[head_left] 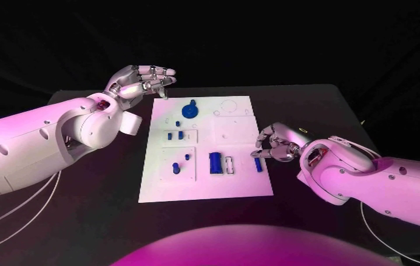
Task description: Assemble the parts on the task board
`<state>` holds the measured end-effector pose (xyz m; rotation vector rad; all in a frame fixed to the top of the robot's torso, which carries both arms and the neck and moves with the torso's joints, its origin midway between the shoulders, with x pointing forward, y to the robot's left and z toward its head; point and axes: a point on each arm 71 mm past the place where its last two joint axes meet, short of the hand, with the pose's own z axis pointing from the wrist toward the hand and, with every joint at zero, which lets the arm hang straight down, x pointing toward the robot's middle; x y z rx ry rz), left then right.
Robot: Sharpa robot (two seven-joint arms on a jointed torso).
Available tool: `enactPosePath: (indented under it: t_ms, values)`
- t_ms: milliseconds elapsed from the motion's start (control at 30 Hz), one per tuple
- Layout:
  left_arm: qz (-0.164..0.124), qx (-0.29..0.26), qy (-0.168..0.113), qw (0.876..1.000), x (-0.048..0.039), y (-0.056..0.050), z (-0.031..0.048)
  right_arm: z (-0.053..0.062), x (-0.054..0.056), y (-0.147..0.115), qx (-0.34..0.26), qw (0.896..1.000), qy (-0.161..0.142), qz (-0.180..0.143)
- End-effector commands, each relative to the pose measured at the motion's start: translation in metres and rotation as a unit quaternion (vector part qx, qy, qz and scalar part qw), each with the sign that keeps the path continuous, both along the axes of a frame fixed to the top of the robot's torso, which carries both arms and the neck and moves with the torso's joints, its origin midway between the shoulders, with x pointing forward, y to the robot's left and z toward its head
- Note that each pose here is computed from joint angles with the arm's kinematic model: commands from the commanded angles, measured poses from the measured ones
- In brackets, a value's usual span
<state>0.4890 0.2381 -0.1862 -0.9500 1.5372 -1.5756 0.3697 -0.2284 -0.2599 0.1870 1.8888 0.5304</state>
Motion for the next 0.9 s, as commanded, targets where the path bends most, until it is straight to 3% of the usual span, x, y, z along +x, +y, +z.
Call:
enactPosePath:
  t_ms: [33, 467, 900]
  values:
    - [-0.003, -0.005, -0.001, 1.000, -0.0007, -0.002, 0.0013, -0.007, -0.004, -0.003, -0.020, 1.000, 0.014, 0.004]
    - [-0.003, -0.006, -0.001, 1.000, -0.0006, -0.001, 0.0011, -0.024, -0.005, -0.001, -0.041, 0.999, 0.023, -0.001]
    - [-0.002, -0.005, -0.001, 1.000, -0.0006, 0.000, 0.0010, -0.031, -0.005, -0.001, -0.057, 0.998, 0.032, -0.002]
